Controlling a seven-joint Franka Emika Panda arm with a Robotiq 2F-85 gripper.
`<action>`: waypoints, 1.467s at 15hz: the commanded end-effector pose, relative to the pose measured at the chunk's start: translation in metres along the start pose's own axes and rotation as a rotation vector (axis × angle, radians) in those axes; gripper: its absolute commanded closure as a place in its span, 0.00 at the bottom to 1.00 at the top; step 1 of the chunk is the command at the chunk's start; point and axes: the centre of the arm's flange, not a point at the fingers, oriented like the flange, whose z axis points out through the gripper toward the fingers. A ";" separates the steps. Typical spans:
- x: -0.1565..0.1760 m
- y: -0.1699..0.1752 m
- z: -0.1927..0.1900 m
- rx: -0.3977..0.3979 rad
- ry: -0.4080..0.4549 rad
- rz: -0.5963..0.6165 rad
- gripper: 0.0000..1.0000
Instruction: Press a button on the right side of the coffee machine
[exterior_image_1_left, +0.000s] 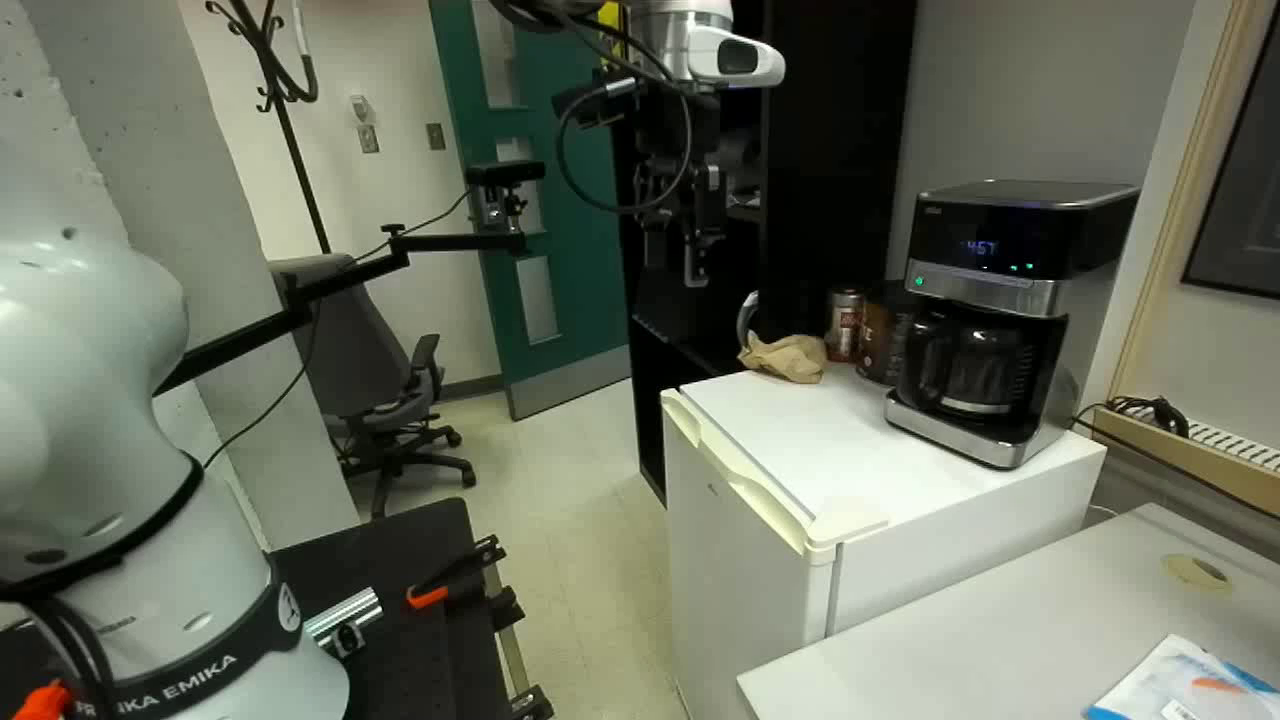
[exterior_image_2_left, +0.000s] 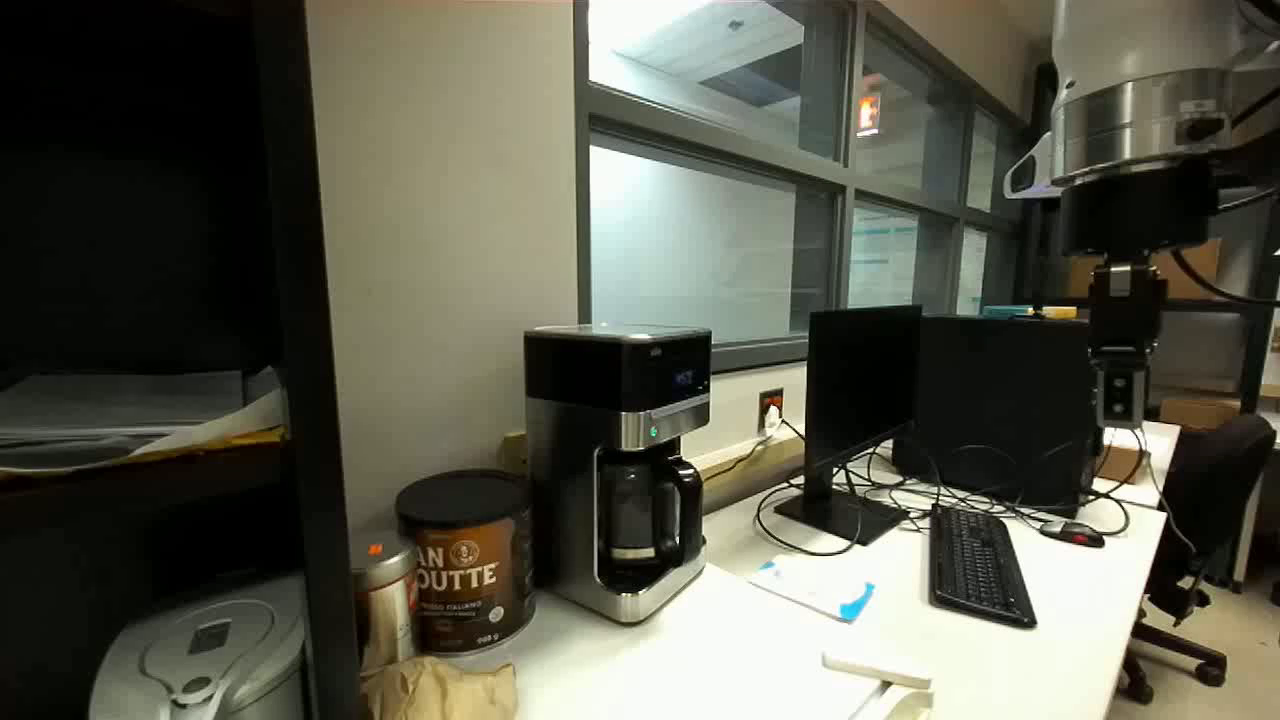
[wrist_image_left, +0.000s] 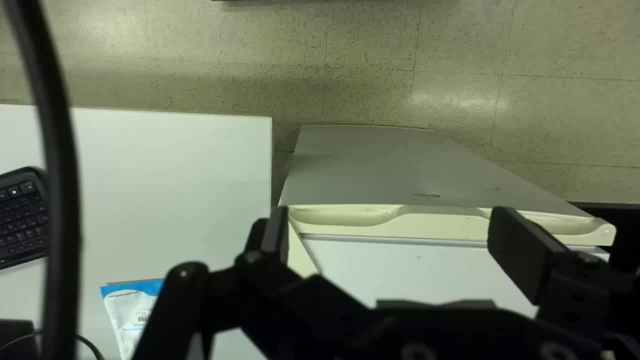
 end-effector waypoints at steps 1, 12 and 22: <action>0.000 0.000 0.000 0.000 0.001 0.000 0.00; 0.000 0.000 0.000 0.000 0.001 0.000 0.00; 0.019 0.010 0.008 -0.019 0.015 -0.023 0.00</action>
